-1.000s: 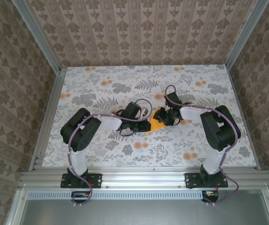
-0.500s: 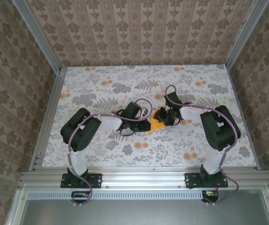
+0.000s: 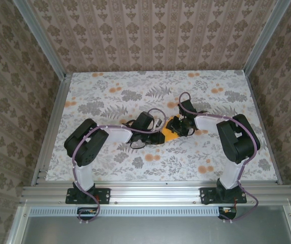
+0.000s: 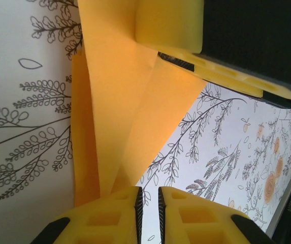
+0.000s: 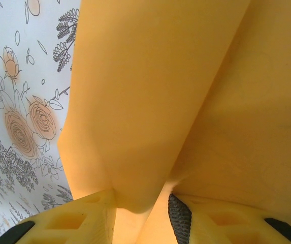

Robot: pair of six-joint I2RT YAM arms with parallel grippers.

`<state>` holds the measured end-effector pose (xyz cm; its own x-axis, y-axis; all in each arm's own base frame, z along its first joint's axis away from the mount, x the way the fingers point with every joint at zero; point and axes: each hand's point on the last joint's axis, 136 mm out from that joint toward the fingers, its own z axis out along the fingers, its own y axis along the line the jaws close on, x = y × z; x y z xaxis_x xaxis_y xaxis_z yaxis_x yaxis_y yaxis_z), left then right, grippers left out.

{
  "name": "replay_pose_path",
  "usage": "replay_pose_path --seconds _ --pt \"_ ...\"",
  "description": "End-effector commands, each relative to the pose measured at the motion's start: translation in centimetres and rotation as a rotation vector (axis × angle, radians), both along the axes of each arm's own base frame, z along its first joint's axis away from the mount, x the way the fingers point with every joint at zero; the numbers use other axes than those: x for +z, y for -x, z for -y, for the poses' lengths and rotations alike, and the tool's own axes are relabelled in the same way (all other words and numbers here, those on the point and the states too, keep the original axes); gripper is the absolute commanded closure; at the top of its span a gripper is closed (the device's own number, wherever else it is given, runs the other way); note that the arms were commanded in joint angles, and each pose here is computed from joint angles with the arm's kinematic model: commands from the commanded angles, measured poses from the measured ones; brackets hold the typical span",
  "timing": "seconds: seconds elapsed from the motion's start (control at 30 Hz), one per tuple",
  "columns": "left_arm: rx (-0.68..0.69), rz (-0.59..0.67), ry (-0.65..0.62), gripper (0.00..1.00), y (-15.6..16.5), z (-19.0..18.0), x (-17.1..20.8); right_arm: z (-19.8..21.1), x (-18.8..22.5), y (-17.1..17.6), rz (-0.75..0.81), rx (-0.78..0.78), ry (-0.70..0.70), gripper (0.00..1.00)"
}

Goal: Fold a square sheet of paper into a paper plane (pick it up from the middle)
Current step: Fourth fold the wing at the center of the table.

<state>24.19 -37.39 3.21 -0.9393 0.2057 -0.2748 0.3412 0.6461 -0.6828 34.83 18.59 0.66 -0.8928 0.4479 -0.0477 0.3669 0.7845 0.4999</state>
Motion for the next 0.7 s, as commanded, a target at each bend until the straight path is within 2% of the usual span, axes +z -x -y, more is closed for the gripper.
replay_pose_path --seconds 0.0,0.33,0.67 --pt "-0.017 -0.004 -0.025 0.82 0.6 -0.5 -0.2 7.5 -8.9 7.5 -0.312 -0.076 0.368 0.60" --pt "0.007 0.041 -0.090 0.82 -0.2 -1.4 -0.1 7.7 -9.1 7.7 -0.323 -0.084 0.382 0.59" --pt "0.034 0.094 -0.053 0.82 -1.0 -1.4 1.7 7.6 -9.3 7.6 -0.325 -0.078 0.375 0.56"
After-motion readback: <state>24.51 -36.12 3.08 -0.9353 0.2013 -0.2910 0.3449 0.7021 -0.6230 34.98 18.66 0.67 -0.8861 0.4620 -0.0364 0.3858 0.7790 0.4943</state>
